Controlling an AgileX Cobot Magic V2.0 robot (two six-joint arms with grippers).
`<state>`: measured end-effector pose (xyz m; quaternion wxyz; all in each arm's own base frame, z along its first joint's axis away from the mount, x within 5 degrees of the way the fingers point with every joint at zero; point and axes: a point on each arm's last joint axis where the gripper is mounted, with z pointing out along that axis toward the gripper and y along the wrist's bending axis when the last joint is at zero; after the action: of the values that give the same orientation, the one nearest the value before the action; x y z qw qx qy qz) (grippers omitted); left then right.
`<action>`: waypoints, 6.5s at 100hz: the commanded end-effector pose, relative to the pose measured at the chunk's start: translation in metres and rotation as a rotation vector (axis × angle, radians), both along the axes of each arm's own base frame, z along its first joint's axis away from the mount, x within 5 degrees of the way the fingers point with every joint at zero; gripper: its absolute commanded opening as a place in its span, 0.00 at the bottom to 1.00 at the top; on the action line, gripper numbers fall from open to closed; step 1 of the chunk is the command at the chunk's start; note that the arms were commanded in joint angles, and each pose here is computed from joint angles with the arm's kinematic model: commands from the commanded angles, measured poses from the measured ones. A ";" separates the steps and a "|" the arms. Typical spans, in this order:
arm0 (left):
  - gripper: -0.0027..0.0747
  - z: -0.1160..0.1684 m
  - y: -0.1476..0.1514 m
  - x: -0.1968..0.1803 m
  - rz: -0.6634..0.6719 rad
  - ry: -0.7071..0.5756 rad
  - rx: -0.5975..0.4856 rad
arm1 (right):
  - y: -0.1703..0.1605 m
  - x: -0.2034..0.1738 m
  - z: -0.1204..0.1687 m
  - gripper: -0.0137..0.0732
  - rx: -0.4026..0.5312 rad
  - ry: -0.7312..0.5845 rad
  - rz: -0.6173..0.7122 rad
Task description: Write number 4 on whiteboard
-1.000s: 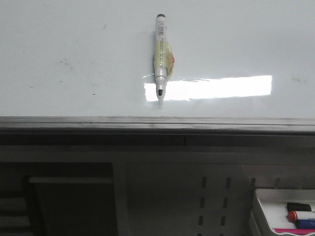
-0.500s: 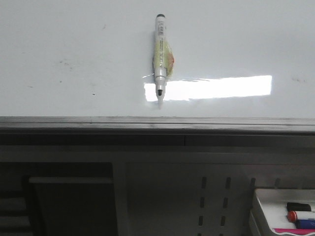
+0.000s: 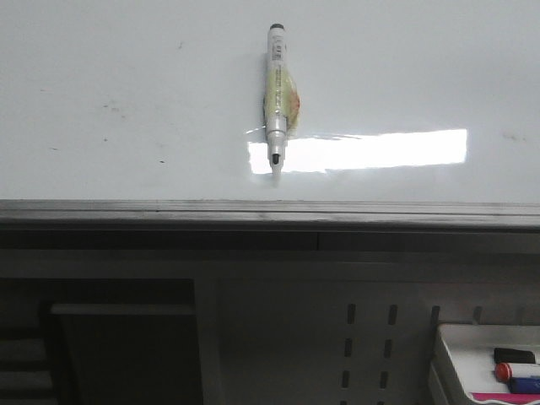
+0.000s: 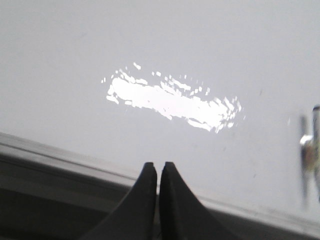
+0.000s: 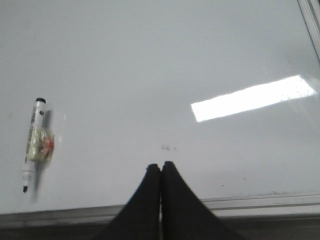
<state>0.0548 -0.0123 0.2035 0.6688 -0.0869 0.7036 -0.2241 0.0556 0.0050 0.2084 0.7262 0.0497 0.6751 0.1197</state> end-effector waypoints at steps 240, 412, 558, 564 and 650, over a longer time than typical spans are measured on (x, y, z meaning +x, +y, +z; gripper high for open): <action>0.14 0.057 -0.221 0.217 -0.622 0.522 0.302 | 0.006 0.034 0.106 0.62 -0.111 0.195 0.034; 0.01 0.119 -0.176 0.114 -1.370 -0.084 1.199 | 0.162 0.066 0.115 0.61 -0.570 0.055 0.864; 0.40 0.148 -0.092 0.093 -0.842 0.013 0.663 | 0.140 0.099 0.113 0.09 -0.625 0.113 0.693; 0.32 0.138 -0.081 0.086 -0.758 0.027 0.585 | 0.136 0.106 0.115 0.09 -0.607 0.090 0.650; 0.01 0.096 -0.054 0.038 -0.556 -0.018 0.424 | 0.114 0.199 0.113 0.09 -0.609 0.055 0.350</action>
<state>0.0907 -0.0677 0.2876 0.5731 0.2813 0.7327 -0.2357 0.2477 0.1210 0.2995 0.6181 -0.2931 0.7281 0.0435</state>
